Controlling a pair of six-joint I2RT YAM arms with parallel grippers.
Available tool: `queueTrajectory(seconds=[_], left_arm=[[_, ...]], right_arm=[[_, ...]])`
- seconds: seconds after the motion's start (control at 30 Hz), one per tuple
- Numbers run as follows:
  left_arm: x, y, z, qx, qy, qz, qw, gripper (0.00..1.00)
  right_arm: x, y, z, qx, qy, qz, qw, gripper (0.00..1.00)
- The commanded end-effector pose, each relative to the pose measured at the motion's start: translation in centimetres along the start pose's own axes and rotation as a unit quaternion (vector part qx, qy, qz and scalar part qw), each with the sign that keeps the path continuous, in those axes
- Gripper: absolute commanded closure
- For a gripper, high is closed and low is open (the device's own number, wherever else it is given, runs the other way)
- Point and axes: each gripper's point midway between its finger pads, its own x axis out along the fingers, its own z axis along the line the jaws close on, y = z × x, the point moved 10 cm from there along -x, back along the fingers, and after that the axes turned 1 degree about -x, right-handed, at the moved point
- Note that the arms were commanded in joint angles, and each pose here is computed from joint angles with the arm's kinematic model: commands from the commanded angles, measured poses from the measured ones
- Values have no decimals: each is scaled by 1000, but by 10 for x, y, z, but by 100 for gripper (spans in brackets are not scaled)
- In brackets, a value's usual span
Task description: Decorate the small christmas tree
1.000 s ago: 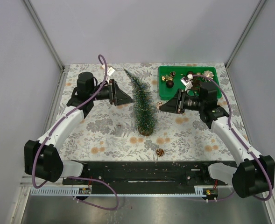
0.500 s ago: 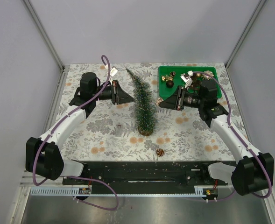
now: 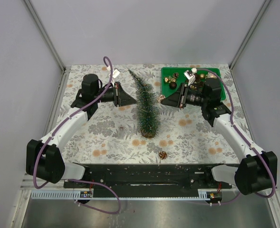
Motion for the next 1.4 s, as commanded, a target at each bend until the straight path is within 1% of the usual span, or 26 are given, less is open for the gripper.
queueTrajectory(seconds=[0.0,0.4,0.6,0.87,1.03,1.37], left_arm=[[-3,-4,-9,39,15,-9,999,100],[-5,-1,-11,40,18,-6,999,100],[-6,0,-12,41,18,-4,999,100],[-6,0,-14,43,22,-2,999,100],[-6,-1,-15,43,22,-2,999,100],[-6,-1,-15,42,26,0,999,100]], right_arm=[[0,-10,17,-40,-31,-8,999,81],[-4,12,-2,-28,15,3,999,81],[-5,16,-11,-27,46,-11,999,82],[2,2,-8,-40,27,-43,998,83],[6,-8,-8,-45,26,-50,997,83],[8,0,-22,-38,45,-50,997,84]])
